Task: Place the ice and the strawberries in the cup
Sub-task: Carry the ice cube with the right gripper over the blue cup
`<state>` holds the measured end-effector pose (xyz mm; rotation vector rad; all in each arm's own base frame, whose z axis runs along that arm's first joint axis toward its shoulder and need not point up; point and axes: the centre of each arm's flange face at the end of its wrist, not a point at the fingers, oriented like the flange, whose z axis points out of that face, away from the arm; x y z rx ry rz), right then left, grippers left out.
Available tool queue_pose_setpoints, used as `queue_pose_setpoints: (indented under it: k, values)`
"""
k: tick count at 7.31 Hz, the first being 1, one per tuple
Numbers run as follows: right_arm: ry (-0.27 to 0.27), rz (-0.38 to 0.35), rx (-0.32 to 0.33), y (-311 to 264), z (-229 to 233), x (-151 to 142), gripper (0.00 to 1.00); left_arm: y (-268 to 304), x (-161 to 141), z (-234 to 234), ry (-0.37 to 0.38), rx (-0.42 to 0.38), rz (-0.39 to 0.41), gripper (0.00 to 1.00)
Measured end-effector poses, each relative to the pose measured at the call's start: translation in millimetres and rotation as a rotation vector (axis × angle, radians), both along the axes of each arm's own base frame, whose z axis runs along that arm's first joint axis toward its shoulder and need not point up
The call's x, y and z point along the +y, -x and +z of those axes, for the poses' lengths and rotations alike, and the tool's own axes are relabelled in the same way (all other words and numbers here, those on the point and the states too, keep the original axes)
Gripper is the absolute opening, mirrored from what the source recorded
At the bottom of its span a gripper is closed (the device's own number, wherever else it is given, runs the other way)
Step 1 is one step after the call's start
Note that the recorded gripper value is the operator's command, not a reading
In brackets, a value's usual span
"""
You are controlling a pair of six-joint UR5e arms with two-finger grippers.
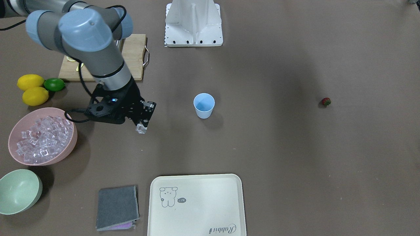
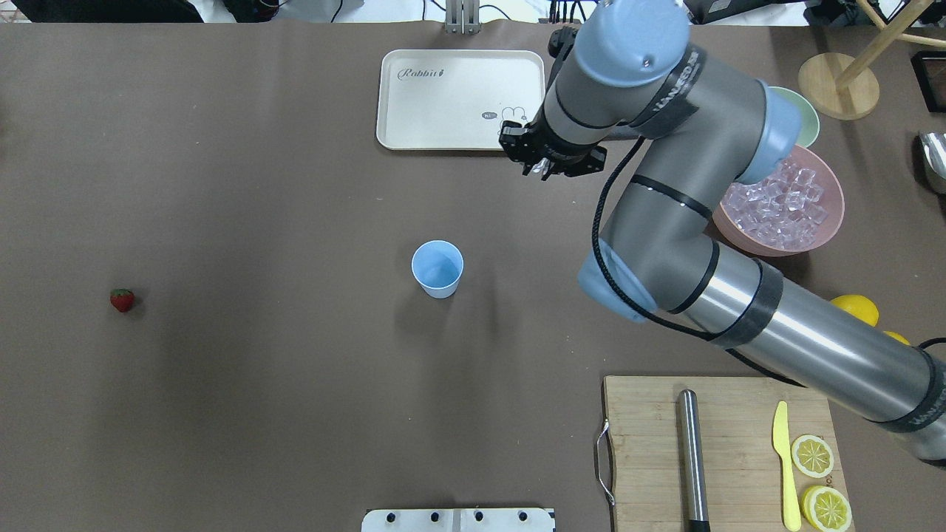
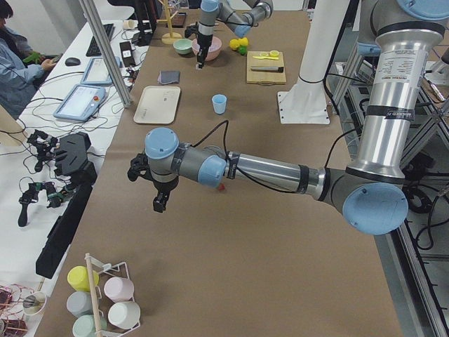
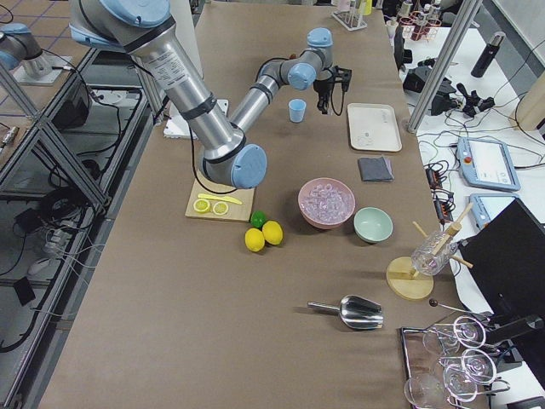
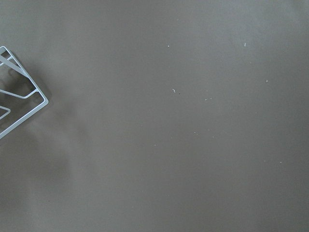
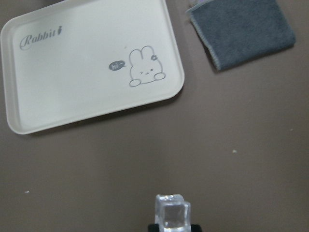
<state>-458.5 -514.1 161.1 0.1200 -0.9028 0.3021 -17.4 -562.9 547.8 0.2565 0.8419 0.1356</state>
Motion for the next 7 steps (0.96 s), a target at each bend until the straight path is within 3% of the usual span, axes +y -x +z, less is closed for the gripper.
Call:
queue_pose_setpoints:
  k: [4,7]
  values:
    - [-0.072,0.000,0.027,105.4,-35.5,96.2,0.10,-0.7,-0.5,3.4,0.003,-0.001,0.001,0.98]
    - [-0.091,0.002,0.027,134.2,-58.0,107.0,0.10,-0.6,1.6,6.6,0.008,-0.001,0.001,0.98]
